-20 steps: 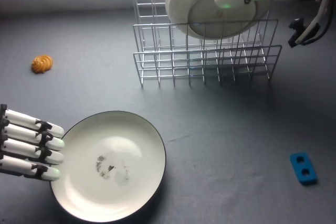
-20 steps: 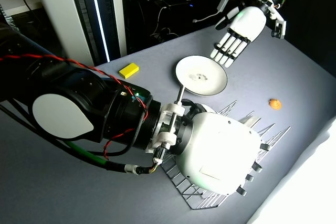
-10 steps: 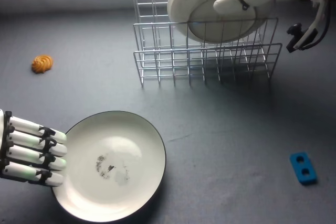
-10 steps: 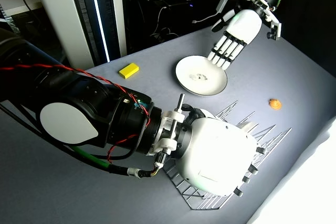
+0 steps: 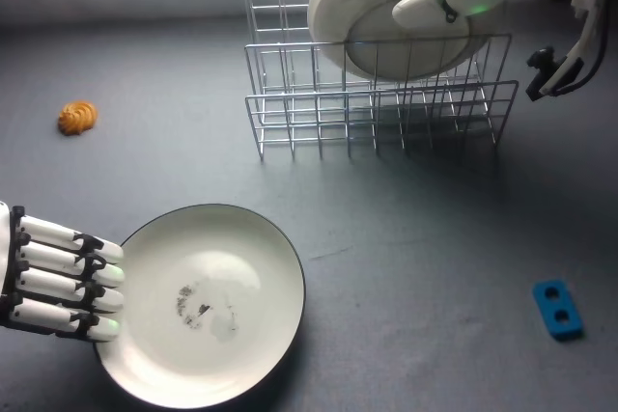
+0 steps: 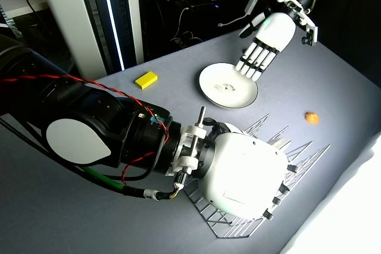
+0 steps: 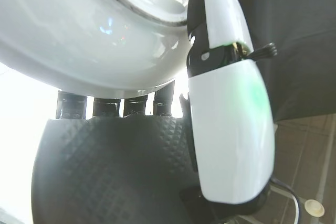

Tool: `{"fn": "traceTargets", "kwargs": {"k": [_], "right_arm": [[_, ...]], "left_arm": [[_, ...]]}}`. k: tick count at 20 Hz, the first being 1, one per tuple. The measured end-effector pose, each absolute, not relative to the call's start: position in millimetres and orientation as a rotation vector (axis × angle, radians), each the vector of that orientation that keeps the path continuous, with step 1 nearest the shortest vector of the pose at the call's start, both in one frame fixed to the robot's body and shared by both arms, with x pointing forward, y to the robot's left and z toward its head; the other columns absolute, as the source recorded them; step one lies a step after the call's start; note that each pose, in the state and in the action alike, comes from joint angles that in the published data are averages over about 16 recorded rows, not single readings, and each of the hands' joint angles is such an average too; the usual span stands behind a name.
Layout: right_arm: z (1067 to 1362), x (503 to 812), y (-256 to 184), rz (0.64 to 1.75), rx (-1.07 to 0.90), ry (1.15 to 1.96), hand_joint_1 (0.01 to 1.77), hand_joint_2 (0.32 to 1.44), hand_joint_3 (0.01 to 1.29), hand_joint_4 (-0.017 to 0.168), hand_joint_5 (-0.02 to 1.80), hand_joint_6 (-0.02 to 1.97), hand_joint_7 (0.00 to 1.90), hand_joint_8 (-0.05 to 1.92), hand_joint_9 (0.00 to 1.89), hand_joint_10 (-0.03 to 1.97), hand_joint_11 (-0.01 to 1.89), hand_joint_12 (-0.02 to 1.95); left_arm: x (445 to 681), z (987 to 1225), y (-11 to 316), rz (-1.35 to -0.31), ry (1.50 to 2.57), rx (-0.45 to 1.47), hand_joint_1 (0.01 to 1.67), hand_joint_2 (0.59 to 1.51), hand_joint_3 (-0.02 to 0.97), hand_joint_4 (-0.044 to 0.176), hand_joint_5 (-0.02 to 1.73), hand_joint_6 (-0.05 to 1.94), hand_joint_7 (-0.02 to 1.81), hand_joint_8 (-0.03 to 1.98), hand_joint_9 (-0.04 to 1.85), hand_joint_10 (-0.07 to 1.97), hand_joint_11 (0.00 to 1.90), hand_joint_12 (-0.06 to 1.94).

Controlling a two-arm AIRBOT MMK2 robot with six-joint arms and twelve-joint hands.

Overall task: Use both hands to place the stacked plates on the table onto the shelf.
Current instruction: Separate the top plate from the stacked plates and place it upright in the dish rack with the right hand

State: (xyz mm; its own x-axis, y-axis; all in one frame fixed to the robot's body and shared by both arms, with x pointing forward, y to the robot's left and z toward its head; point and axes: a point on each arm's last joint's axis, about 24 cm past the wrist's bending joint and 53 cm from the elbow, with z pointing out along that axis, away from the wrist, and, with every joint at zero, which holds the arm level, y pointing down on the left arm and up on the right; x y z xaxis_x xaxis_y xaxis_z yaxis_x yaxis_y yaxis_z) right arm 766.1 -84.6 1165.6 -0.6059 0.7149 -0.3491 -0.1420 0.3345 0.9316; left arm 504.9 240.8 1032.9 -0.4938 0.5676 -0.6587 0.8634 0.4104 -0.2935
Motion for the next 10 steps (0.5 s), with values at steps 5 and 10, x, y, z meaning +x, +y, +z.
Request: {"fn": "traceTargets", "kwargs": {"k": [5, 10], "right_arm": [[1165.7, 765.2, -84.5, 1.380, 0.507, 1.806, 1.22, 1.01, 0.01, -0.006, 0.89, 0.68, 1.02, 0.31, 1.12, 0.01, 0.78, 1.08], [1164.8, 764.5, -84.4, 1.382, 0.504, 1.806, 1.20, 1.01, 0.01, -0.007, 0.81, 0.38, 0.91, 0.07, 0.95, 0.01, 0.62, 1.10]], "left_arm": [[505.0, 1031.9, 240.6, -0.849, 2.217, 1.203, 0.02, 1.138, 0.018, 0.002, 0.10, 0.00, 0.06, 0.01, 0.02, 0.01, 0.02, 0.02], [504.0, 1030.4, 239.8, -0.844, 2.227, 1.188, 0.02, 1.135, 0.018, 0.001, 0.10, 0.00, 0.06, 0.01, 0.02, 0.01, 0.02, 0.02]]}}
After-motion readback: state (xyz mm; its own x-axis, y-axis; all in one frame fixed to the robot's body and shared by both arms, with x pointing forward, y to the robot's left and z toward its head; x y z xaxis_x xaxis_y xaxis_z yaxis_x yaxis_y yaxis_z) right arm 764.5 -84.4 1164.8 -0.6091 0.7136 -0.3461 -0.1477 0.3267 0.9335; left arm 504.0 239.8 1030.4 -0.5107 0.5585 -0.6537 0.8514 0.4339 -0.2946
